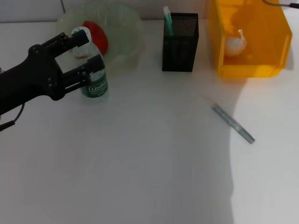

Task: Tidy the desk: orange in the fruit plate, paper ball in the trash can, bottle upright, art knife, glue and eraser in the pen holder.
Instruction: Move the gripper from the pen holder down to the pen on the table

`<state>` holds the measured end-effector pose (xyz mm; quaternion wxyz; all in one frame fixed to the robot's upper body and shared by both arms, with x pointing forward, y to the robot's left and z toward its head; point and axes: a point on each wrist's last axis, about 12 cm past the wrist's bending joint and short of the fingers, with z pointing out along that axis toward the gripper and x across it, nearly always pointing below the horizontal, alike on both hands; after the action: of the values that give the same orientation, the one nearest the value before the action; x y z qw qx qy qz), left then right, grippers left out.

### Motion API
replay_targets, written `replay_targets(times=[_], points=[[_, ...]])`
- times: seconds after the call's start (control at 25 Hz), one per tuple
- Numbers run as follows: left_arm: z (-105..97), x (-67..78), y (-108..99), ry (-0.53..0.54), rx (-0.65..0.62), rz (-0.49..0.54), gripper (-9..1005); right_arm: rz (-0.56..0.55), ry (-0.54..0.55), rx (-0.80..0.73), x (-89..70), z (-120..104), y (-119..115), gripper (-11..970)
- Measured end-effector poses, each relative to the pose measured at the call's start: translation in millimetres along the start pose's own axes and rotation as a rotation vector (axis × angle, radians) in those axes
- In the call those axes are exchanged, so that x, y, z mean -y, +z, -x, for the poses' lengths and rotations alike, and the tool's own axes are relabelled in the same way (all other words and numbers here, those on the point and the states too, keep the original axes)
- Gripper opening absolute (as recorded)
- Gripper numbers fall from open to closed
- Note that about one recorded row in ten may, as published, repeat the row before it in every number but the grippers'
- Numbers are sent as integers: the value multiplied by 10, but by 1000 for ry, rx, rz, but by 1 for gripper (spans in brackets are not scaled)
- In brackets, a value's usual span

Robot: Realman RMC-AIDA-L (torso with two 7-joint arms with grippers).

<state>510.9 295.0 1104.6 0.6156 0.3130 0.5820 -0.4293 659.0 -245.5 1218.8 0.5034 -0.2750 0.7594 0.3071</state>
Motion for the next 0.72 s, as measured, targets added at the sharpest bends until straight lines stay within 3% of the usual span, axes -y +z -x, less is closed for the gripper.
replay_targets(times=[0.08,0.2,0.28,0.4,0.52,0.72], points=[[-4,-2,-36,0,-8,5,743,20,26,-40,-76,147,-375,458],[-1,-9,-123,-4,-25,15,743,40,41,-125,-159,205,-557,508],[-2,-5,-176,-6,-33,19,743,48,55,-331,-305,216,-691,581],[-1,-4,-199,-6,-40,20,743,56,51,-462,-400,182,-700,692],[-20,4,-258,-5,-84,9,743,28,63,-699,-476,-2,-539,709],[-52,14,-291,-6,-134,-8,742,-30,57,-846,-489,-191,-281,700]])
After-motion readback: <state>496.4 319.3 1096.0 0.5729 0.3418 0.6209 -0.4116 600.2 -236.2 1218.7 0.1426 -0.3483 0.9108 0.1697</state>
